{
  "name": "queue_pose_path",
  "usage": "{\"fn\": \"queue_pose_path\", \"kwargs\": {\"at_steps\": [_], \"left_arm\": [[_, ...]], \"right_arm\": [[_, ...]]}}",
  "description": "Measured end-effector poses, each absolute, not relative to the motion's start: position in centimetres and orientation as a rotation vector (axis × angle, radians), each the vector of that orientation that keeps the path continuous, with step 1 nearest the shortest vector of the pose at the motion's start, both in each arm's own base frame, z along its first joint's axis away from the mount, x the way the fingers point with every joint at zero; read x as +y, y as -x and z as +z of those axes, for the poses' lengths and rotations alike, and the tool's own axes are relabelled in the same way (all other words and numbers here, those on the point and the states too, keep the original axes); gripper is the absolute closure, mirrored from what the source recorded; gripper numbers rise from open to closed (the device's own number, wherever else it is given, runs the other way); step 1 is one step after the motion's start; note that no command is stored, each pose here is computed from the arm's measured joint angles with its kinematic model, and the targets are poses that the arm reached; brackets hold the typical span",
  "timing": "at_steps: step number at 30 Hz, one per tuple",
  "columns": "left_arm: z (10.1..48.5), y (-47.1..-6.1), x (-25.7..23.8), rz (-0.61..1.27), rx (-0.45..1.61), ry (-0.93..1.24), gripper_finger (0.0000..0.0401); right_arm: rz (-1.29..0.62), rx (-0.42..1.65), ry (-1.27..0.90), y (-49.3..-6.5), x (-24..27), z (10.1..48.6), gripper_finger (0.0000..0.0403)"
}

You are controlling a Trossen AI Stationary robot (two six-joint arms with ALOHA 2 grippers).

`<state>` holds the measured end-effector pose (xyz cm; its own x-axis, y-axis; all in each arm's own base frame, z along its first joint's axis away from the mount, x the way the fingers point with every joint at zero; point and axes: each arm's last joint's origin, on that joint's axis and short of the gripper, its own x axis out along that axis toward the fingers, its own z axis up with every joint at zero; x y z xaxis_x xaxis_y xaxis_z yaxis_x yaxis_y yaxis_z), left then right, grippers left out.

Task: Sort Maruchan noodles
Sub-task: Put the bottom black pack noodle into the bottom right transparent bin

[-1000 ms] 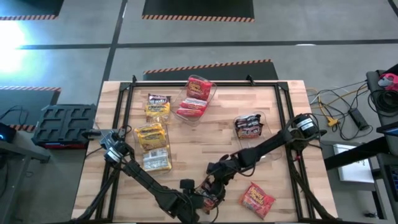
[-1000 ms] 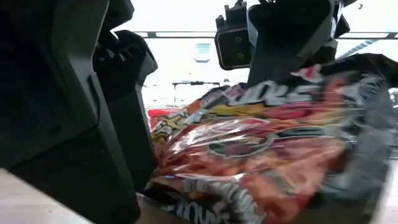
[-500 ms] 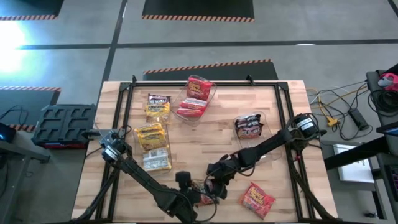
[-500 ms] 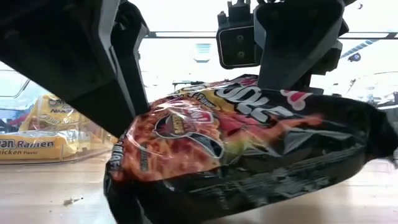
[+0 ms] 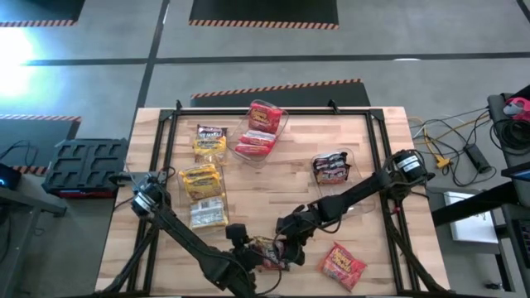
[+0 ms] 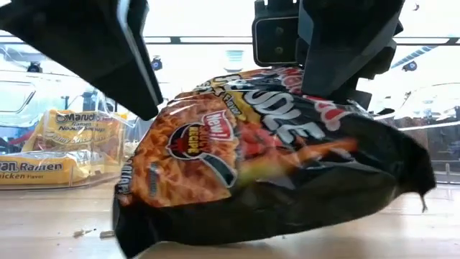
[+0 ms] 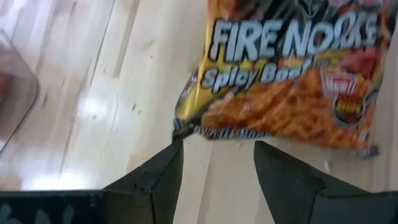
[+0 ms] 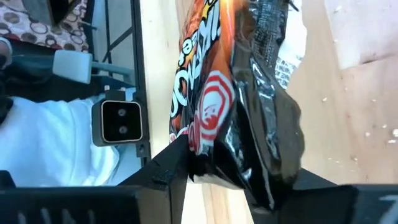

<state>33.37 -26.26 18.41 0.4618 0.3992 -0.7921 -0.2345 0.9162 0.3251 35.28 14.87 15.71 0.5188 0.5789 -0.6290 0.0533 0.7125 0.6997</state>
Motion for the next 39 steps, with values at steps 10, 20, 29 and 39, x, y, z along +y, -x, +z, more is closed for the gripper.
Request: {"fn": "queue_pose_path", "kwargs": {"at_steps": [10,20,29,39], "left_arm": [[18.4,-32.2,-26.6,0.45,1.035,-0.149,0.0221],[18.6,-31.8,-26.3,0.519,1.007,-0.156,0.0221],[18.7,-32.3,-25.2,0.59,0.982,-0.164,0.0221],[19.2,-34.2,-21.9,0.681,0.991,-0.145,0.0221]], "right_arm": [[0.35,0.954,-0.731,-35.0,14.5,17.2,0.0308],[0.233,0.974,-0.674,-32.2,12.0,21.9,0.0308],[0.032,0.931,-0.58,-27.6,7.4,27.2,0.0308],[-0.123,0.995,-0.484,-22.9,3.3,29.6,0.0308]]}}
